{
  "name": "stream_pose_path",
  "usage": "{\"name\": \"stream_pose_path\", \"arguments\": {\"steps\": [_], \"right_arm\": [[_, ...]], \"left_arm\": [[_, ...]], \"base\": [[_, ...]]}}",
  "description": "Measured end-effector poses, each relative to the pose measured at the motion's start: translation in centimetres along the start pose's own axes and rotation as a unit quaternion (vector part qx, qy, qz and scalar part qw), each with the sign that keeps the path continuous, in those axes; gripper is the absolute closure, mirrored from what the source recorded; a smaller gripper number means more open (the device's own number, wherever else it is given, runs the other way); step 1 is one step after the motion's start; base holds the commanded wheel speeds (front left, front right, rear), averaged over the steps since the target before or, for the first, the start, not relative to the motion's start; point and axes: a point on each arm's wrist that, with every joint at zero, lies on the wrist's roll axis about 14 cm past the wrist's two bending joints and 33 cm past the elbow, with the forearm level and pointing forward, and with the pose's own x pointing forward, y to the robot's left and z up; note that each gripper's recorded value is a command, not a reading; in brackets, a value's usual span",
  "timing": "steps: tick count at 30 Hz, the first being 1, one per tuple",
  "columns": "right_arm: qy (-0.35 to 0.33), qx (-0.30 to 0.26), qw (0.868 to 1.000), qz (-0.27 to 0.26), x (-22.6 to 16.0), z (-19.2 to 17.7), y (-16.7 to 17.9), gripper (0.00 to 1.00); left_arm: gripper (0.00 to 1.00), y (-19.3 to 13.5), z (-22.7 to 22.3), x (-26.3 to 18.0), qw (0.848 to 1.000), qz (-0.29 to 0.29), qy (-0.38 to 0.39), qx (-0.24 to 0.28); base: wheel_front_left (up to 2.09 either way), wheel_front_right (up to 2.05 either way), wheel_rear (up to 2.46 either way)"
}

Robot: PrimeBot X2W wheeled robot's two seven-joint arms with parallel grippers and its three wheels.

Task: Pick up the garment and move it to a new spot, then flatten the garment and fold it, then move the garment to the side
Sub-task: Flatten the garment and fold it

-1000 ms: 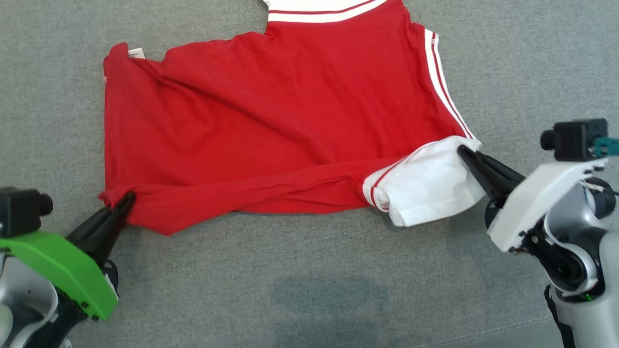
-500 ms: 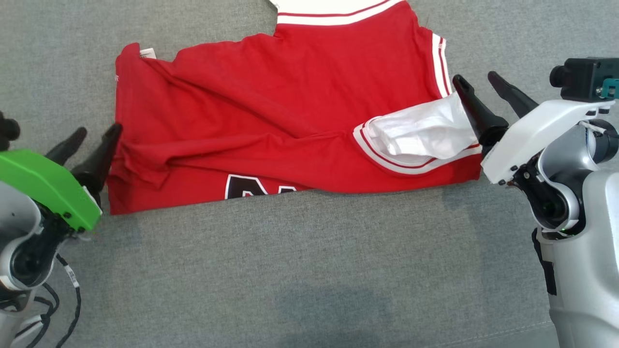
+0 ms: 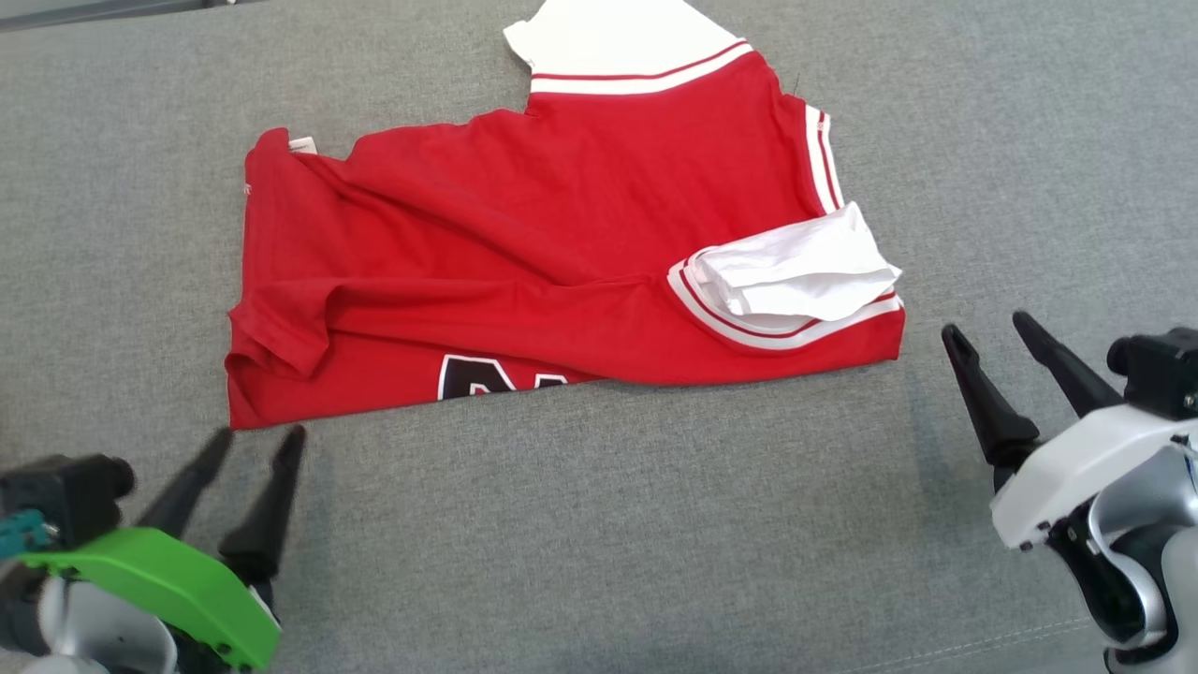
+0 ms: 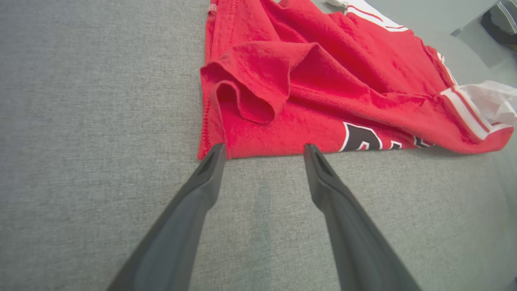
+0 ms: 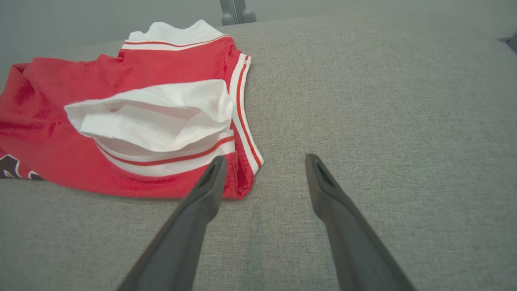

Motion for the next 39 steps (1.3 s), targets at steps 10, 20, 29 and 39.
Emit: {"name": "stream_pose_path", "arguments": {"steps": [10,20,29,39], "right_arm": [[0.058,-0.01,0.998,0.01,2.5,-4.0,0.2,0.0],[0.097,0.013,0.994,0.048,4.0,-6.2,2.4,0.0],[0.116,0.059,0.989,0.071,4.5,-6.3,3.7,0.27],[0.1,0.141,0.978,0.116,4.5,-1.5,4.0,1.0]], "left_arm": [[0.0,1.2,-2.3,2.1,0.999,0.009,0.051,-0.008],[0.0,3.3,-3.2,3.6,0.997,0.039,0.067,-0.011],[1.0,2.2,-3.2,4.1,0.997,0.014,0.067,-0.034],[1.0,-0.2,-0.4,3.2,0.992,-0.06,0.066,-0.087]], "base": [[0.0,0.0,0.0],[0.0,0.0,0.0],[0.0,0.0,0.0],[0.0,0.0,0.0]]}}
